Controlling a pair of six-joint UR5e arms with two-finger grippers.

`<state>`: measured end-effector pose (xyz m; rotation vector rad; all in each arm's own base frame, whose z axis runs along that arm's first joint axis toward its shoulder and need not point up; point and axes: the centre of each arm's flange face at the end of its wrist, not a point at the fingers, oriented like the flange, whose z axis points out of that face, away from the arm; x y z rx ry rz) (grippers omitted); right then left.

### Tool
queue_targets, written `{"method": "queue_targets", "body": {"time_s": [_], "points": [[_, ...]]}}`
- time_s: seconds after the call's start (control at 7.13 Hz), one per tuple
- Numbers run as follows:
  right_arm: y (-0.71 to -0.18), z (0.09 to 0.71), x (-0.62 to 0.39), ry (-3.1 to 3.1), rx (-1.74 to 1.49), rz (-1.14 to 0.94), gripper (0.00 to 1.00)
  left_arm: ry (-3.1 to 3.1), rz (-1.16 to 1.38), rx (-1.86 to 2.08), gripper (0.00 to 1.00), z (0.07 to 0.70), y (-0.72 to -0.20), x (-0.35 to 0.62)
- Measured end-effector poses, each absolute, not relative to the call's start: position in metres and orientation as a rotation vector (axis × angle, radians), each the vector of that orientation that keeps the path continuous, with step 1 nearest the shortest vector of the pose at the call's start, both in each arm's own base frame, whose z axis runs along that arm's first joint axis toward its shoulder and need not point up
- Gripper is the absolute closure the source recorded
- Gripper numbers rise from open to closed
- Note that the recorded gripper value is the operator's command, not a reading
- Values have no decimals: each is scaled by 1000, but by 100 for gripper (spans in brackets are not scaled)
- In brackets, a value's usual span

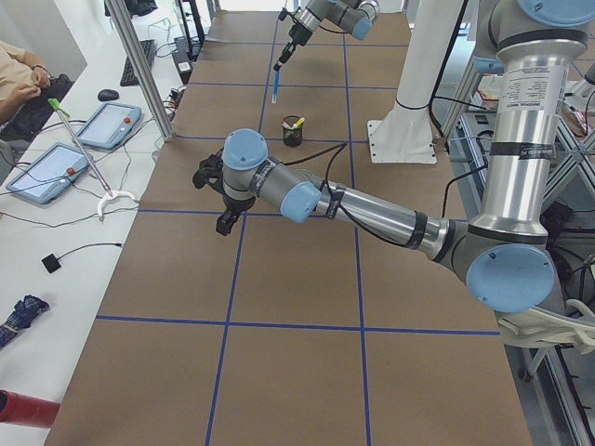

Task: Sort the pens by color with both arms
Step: 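Lift the blue marker out and carry it farther from the robot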

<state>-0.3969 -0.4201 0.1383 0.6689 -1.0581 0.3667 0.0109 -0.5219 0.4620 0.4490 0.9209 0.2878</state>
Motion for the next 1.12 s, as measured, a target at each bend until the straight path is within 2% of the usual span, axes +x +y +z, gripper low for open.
{"method": "queue_targets", "body": {"time_s": [0.56,1.12], "points": [[-495,166,-459,-774,855,562,100,922,290,448,0,461,-523,13],[-592,234,-520,-512,968,733,100,923,292,452,0,458,-523,13]]}}
